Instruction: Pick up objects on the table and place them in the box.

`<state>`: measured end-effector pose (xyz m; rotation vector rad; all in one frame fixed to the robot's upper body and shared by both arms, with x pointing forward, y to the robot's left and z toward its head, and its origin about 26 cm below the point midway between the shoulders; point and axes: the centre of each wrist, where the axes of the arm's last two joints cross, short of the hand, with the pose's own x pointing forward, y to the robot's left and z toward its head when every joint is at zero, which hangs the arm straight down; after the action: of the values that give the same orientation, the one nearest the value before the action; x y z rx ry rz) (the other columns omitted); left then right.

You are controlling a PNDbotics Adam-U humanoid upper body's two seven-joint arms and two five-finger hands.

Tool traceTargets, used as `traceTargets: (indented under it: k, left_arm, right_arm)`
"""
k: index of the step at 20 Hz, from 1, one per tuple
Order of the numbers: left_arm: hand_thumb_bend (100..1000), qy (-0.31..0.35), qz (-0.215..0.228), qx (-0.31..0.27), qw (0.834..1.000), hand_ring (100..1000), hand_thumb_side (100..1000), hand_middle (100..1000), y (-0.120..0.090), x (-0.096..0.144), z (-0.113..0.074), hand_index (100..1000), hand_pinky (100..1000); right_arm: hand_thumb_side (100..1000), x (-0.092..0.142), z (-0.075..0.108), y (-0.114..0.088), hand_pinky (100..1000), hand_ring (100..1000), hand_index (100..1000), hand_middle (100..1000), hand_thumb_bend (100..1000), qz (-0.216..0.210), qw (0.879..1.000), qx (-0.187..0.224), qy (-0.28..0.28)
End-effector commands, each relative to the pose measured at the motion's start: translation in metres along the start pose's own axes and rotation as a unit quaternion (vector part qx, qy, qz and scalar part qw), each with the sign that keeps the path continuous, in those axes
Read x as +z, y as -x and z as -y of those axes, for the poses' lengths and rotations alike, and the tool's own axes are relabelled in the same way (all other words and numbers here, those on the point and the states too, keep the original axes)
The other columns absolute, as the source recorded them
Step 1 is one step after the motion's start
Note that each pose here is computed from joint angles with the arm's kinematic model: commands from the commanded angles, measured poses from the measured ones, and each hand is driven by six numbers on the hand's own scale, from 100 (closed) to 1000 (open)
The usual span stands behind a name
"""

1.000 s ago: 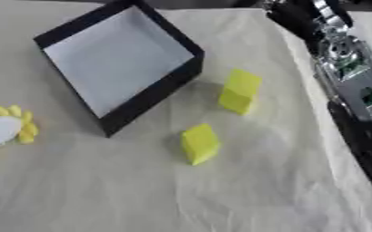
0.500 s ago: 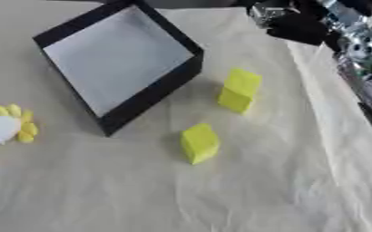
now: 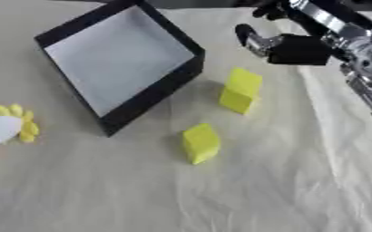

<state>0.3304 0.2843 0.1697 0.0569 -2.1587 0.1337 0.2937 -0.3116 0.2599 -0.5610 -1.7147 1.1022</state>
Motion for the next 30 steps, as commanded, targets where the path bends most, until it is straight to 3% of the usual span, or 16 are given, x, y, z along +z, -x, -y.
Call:
traceTargets:
  k: [1,9,14,24,30]
  left_arm:
    - [168,0.012,0.013,-0.014,1.0,977,837,929,-0.008,-0.005,-0.003,867,954]
    - [168,0.018,0.01,-0.014,1.0,978,839,930,-0.006,-0.005,-0.001,867,955]
    - [167,0.023,0.007,-0.014,1.0,979,840,930,-0.006,-0.005,0.0,866,955]
    - [167,0.03,0.005,-0.012,0.999,980,840,928,-0.005,-0.005,0.003,863,955]
    - [168,0.032,0.004,-0.011,0.999,980,841,928,-0.004,-0.006,0.004,862,956]
  right_arm:
    - [551,0.005,0.009,-0.006,900,875,921,894,283,-0.012,0.999,0.038,-0.024]
    - [474,0.005,0.003,-0.005,904,883,923,888,392,-0.054,0.995,0.06,-0.059]
    - [383,0.003,0.001,-0.007,907,877,918,873,509,-0.073,0.992,0.072,-0.069]
    - [401,-0.005,0.004,-0.019,907,880,916,871,543,-0.091,0.983,0.12,-0.106]
    - [408,-0.011,0.003,-0.014,904,878,913,868,550,-0.113,0.978,0.128,-0.12]
